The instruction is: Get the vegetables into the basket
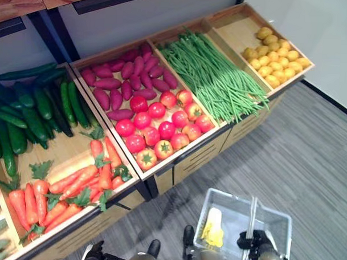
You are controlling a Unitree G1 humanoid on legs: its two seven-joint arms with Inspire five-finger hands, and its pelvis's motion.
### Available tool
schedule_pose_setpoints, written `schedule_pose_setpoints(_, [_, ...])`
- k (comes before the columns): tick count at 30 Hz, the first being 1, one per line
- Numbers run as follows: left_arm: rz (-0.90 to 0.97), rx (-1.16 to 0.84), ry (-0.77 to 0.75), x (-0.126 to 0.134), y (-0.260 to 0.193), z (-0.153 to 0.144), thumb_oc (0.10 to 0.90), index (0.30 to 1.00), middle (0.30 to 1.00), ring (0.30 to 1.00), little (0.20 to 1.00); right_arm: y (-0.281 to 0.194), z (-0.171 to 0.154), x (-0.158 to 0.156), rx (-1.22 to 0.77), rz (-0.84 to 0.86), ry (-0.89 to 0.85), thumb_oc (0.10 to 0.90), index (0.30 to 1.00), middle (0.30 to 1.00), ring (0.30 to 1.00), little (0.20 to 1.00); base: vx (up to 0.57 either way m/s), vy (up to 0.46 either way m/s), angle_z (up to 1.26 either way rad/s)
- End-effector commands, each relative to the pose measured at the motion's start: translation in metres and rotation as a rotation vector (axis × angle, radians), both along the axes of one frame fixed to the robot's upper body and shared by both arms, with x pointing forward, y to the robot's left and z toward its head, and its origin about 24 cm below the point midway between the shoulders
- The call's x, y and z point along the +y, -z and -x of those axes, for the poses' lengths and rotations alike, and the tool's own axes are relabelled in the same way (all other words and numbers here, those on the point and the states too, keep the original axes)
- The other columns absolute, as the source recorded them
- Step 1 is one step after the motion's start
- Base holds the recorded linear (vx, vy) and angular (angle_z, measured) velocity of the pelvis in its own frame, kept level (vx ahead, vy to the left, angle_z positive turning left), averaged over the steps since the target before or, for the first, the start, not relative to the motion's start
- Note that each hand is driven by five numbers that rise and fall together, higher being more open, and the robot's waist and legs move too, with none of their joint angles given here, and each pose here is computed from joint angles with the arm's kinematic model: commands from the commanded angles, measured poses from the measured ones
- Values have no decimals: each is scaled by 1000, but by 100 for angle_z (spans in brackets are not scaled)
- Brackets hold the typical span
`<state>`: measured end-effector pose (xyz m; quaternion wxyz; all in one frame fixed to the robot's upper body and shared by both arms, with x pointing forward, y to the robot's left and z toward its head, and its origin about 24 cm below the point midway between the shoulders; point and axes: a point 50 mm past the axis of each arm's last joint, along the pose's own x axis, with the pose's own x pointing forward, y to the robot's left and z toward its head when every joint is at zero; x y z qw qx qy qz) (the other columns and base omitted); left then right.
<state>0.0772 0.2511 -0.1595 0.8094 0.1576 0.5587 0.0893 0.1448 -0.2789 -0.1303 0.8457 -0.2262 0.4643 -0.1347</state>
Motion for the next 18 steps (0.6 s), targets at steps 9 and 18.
schedule_pose_setpoints(9, [-26, -164, 41, -4, -14, -54, 900, 1000, 1000, 1000, 1000, -16, 20, -47, -15, 136, 106, 400, 300, 300, 300, 300, 17, 7, 75])
schedule_pose_setpoints(18, [-22, -142, -2, -1, -11, -42, 900, 1000, 1000, 1000, 1000, -7, 35, -43, 77, 131, 114, 400, 300, 300, 300, 300, 48, 178, 9])
